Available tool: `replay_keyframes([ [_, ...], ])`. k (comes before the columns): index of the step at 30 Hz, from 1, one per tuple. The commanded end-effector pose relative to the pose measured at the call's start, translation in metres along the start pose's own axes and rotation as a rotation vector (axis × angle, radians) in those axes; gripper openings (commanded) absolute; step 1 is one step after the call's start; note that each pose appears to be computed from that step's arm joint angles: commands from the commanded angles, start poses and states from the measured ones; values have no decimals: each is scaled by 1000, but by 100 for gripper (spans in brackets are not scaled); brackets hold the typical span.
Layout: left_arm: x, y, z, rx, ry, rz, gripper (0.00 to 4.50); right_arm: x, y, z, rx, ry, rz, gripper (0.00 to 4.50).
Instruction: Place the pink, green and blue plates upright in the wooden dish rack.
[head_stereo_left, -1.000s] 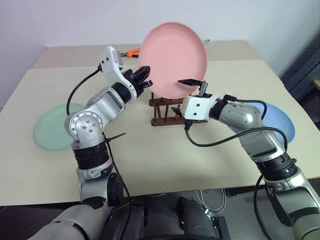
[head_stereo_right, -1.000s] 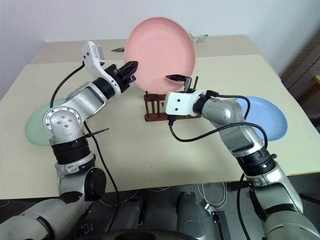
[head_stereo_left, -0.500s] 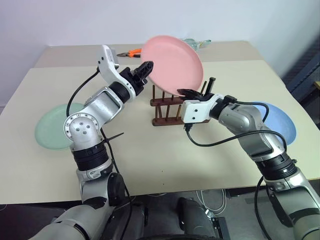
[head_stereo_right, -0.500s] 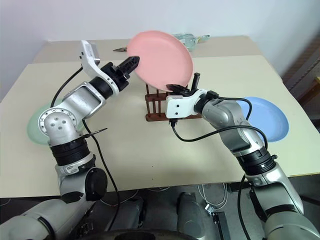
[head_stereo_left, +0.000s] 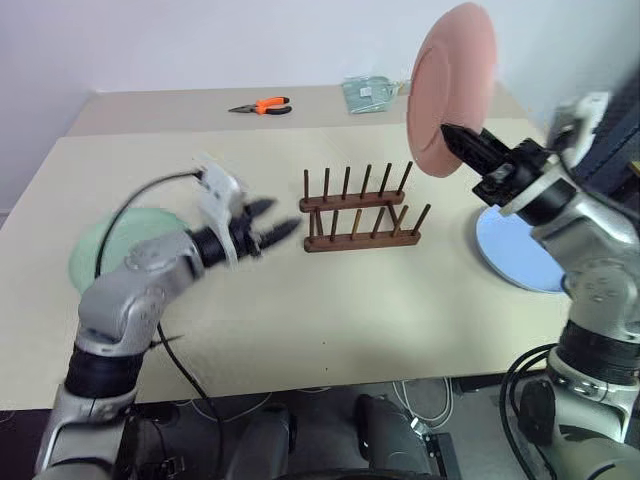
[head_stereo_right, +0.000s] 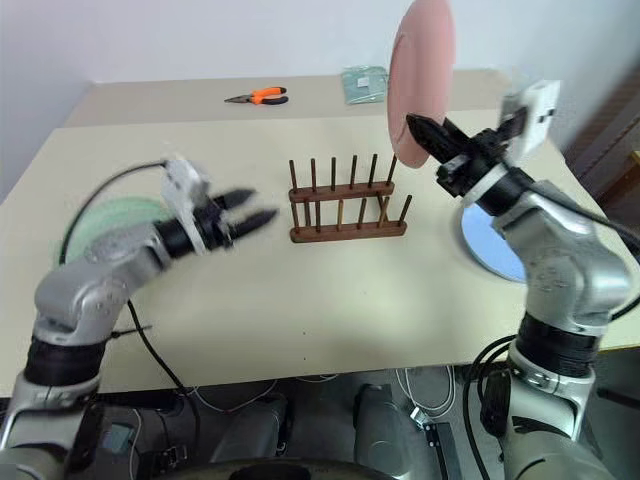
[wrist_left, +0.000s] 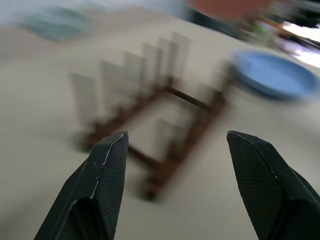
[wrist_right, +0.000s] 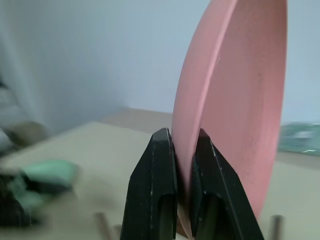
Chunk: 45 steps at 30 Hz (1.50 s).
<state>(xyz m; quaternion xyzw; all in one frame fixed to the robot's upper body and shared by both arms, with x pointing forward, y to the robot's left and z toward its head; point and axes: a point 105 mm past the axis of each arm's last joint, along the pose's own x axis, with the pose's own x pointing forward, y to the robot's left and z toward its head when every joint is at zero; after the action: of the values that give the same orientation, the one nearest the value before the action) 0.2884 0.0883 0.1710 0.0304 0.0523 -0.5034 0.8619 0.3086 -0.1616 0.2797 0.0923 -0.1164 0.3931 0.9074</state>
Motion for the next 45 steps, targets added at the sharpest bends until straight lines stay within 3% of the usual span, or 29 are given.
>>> replay_keyframes([
  [1,2,-27,7,53,-15,-133,319,0,6,1,22,24,13,0],
  [18,6,-35,5,42,-21,-146,319,3,-40,-30,123,109,-159,0],
  [21,5,-34,3,22,-17,-144,323,4,-40,-28,97,103,-161,107],
  [24,2,-16,11,-27,-68,-61,409,3,-52,-3,-96,18,-262,254],
  [25,0,-11,13,-35,-83,-38,447,2,-55,3,-140,-6,-287,255],
  [27,-6,10,17,-14,-103,83,447,0,-62,18,-238,-44,-338,255],
  [30,-38,88,24,-29,-160,552,447,-1,-60,50,-400,-113,-357,255],
  [32,-86,144,25,-105,-194,957,450,9,-33,64,-468,-147,-221,311],
  [34,-140,176,13,-167,-149,1313,450,22,4,61,-536,-124,-37,391],
  [35,-164,183,6,-174,-105,1449,450,27,19,55,-550,-103,39,440],
  [39,-221,184,-15,-213,1,1707,450,38,67,10,-566,36,287,447],
  [42,-235,175,-34,-303,42,1731,450,42,83,-15,-536,72,369,447],
  [45,-227,163,-60,-510,30,1642,450,44,88,-26,-515,77,380,447],
])
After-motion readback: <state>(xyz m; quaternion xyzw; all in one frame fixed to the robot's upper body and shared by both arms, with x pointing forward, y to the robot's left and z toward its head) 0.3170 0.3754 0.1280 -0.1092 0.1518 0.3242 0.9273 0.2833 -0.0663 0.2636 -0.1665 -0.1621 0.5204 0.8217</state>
